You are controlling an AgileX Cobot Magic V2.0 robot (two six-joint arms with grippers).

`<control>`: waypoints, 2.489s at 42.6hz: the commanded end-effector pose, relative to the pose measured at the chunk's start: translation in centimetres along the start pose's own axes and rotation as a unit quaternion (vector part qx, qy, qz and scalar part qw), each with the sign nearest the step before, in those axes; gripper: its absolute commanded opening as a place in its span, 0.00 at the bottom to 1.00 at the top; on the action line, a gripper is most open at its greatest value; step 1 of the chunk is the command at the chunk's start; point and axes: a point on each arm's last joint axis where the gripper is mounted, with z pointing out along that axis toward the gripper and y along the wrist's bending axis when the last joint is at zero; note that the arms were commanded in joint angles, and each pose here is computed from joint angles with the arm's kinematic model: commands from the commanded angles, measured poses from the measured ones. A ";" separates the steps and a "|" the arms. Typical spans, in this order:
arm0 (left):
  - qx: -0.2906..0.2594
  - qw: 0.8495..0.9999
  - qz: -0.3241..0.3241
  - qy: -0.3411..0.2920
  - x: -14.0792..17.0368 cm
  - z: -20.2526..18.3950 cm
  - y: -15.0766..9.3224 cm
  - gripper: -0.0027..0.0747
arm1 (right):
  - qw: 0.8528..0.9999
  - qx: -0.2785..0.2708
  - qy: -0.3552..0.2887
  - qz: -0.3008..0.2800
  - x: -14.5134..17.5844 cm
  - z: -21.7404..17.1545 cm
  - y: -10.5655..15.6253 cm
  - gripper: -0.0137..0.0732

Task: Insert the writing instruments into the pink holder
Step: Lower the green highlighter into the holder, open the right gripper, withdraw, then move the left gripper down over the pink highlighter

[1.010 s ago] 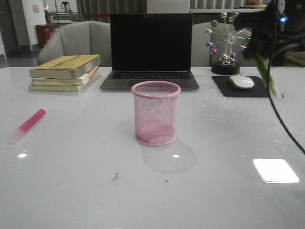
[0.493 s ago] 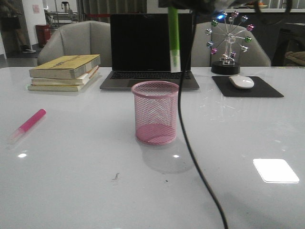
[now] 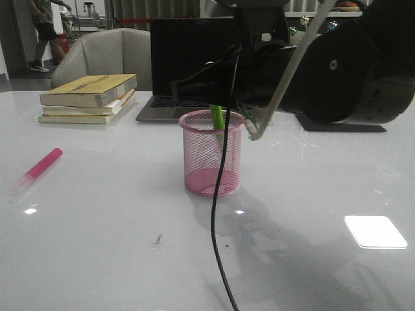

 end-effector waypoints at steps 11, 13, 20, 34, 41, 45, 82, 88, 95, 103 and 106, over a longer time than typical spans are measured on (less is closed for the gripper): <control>0.001 0.999 -0.004 -0.050 -1.5 -0.5 -0.1 0.63 | 0.999 -0.032 -0.031 0.012 -7.5 -2.2 0.2 0.68; 0.001 0.999 -0.004 -0.050 -1.5 -0.5 -0.1 0.63 | 0.999 -0.050 0.019 0.008 -8.8 -3.3 0.2 0.68; 0.001 0.999 -0.004 -0.050 -1.5 -0.5 -0.1 0.63 | 0.986 -0.095 0.137 -0.024 -12.9 -8.4 -1.1 0.68; 0.002 0.999 -0.004 -0.046 -1.4 -0.5 -0.1 0.62 | 0.955 -0.134 0.263 -0.032 -15.5 -18.2 -3.0 0.68; -0.024 0.998 -0.048 -0.025 -1.2 -0.2 0.6 0.62 | 0.946 -0.097 0.308 -0.022 -13.9 -21.4 -3.9 0.65; -0.062 0.995 -0.075 0.013 -1.0 0.3 1.5 0.63 | 0.949 -0.074 0.305 -0.025 -13.0 -22.5 -4.5 0.62; -0.197 0.946 -0.157 0.204 -8.3 18.4 16.8 0.63 | 0.950 -0.072 0.304 -0.025 -12.4 -23.4 -4.6 0.61; -0.196 0.941 -0.161 0.224 -8.8 21.6 18.5 0.63 | 0.949 -0.072 0.305 -0.025 -12.4 -23.4 -4.6 0.61; -0.195 0.937 -0.164 0.240 -9.1 24.6 19.8 0.62 | 0.949 -0.072 0.306 -0.025 -12.3 -23.4 -4.6 0.61; -0.195 0.932 -0.169 0.255 -9.2 26.9 21.2 0.62 | 0.949 -0.072 0.307 -0.025 -12.3 -23.4 -4.6 0.61; -0.191 0.930 -0.179 0.258 -9.1 27.4 21.6 0.62 | 0.949 -0.072 0.307 -0.025 -12.3 -23.4 -4.6 0.61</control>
